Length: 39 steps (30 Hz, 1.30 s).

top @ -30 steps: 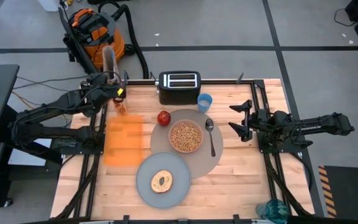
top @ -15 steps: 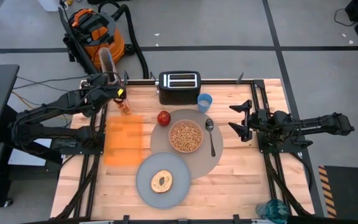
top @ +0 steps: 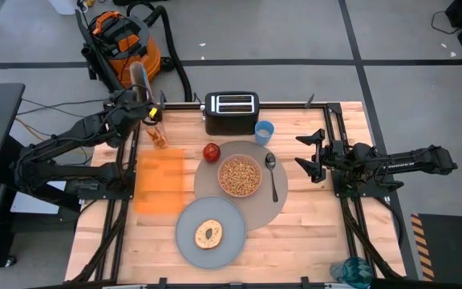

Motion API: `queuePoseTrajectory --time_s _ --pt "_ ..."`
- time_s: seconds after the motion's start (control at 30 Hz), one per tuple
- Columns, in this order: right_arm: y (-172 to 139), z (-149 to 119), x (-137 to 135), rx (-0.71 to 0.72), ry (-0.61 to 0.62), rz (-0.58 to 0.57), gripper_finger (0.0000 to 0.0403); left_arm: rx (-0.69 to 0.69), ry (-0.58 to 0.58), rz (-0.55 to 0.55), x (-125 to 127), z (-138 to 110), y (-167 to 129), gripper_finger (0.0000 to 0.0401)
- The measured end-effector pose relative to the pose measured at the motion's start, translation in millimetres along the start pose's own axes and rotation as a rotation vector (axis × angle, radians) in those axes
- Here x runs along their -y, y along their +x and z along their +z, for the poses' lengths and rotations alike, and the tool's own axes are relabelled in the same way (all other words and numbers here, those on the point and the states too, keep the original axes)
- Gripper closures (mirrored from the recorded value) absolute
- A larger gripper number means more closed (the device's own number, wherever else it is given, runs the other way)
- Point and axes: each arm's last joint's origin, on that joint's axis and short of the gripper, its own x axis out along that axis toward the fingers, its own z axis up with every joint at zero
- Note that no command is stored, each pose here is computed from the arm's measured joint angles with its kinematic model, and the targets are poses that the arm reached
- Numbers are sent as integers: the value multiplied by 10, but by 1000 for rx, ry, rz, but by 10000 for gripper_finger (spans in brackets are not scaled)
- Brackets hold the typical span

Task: Arrange a breakfast setting
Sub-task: Put the cereal into the transparent pink bowl, then return to Home Position

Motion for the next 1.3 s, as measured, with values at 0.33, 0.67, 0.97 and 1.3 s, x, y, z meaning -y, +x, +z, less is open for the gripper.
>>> queuePoseTrajectory --time_s 0.33,0.67,0.97,1.3 --pt "0 0 0 0 0 0 15 93 -15 -52 -84 460 -221 86" --pt "0 0 -5 0 -9 17 17 83 3 -635 235 500 -489 122" --pt "-3 5 -42 6 -48 143 76 161 220 -1163 697 -295 -765 199" --pt "-3 0 -38 0 -31 132 144 151 218 -1406 821 -1012 -832 234"
